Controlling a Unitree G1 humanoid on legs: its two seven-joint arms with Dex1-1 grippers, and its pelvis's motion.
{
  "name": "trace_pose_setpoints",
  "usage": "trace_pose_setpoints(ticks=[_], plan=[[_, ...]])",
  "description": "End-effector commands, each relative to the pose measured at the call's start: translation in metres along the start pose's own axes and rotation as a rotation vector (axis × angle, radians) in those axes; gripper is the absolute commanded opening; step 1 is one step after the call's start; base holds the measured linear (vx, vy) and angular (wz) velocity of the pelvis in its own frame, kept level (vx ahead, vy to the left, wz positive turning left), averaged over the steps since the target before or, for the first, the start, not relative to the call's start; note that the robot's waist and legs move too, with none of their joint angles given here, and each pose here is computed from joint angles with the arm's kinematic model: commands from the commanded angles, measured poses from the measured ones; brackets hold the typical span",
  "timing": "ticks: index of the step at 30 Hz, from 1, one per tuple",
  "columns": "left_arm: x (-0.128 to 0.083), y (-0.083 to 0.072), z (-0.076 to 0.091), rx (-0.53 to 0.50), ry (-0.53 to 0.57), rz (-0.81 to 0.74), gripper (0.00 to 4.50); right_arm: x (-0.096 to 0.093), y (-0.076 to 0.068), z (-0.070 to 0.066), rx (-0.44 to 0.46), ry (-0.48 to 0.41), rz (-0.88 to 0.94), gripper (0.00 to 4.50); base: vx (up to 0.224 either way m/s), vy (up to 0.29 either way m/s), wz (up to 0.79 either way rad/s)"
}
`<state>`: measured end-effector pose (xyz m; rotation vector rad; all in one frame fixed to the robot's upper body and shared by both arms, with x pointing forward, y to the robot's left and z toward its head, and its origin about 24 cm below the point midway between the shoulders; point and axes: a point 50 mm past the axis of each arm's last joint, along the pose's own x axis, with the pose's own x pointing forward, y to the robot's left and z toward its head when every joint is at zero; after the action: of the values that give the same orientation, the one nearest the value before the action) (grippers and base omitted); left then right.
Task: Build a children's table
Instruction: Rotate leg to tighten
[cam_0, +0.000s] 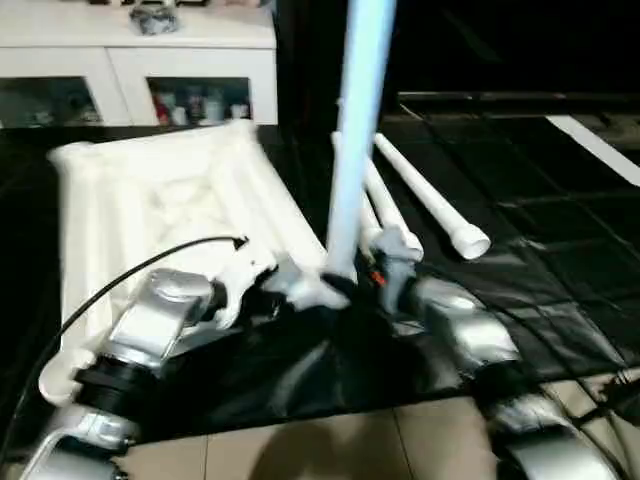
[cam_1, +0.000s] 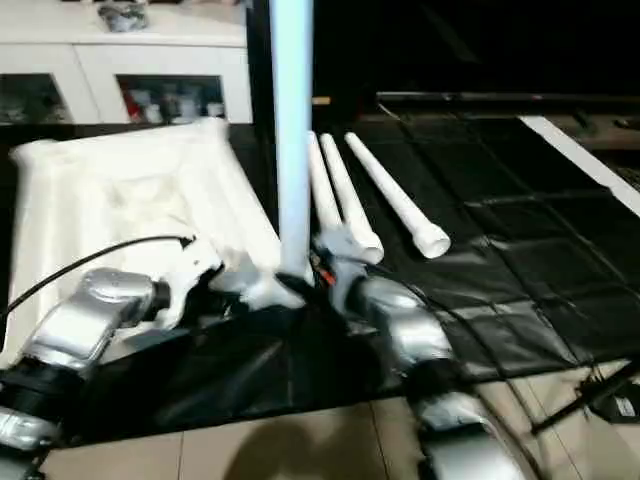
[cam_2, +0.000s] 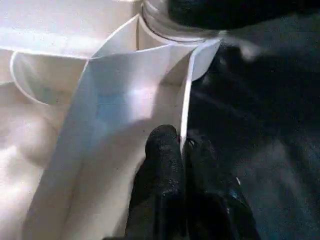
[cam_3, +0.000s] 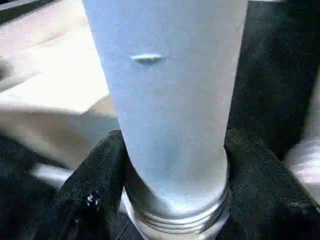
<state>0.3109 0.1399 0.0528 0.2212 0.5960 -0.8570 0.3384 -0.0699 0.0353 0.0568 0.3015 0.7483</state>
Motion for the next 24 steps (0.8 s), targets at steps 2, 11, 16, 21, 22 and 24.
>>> trace_pose_setpoints(ticks=[2,11,16,21,22,24], plan=[[0.002,-0.004,0.024,-0.032,-0.137,0.099,0.0,0.016,0.034,-0.015,0.03,0.071,0.114,2.62,0.028,0.0,0.03],[0.001,-0.012,0.019,0.041,-0.073,0.069,0.0,0.011,0.028,-0.014,0.044,0.019,0.073,3.78,0.012,0.0,0.01],[-0.004,-0.01,0.01,0.112,-0.022,0.029,0.0,0.003,0.02,-0.01,0.015,-0.018,0.083,4.24,0.0,0.0,0.0],[-0.02,-0.002,-0.006,0.217,0.052,-0.092,0.0,-0.024,0.0,-0.006,-0.096,-0.038,0.202,4.42,0.0,0.0,0.0],[-0.023,0.0,-0.008,0.234,0.061,-0.109,0.0,-0.029,-0.002,-0.005,-0.11,-0.038,0.224,4.42,0.0,0.0,0.0],[-0.026,0.0,-0.01,0.263,0.064,-0.147,0.0,-0.034,-0.005,-0.003,-0.124,-0.035,0.261,4.42,0.0,0.0,0.0]])
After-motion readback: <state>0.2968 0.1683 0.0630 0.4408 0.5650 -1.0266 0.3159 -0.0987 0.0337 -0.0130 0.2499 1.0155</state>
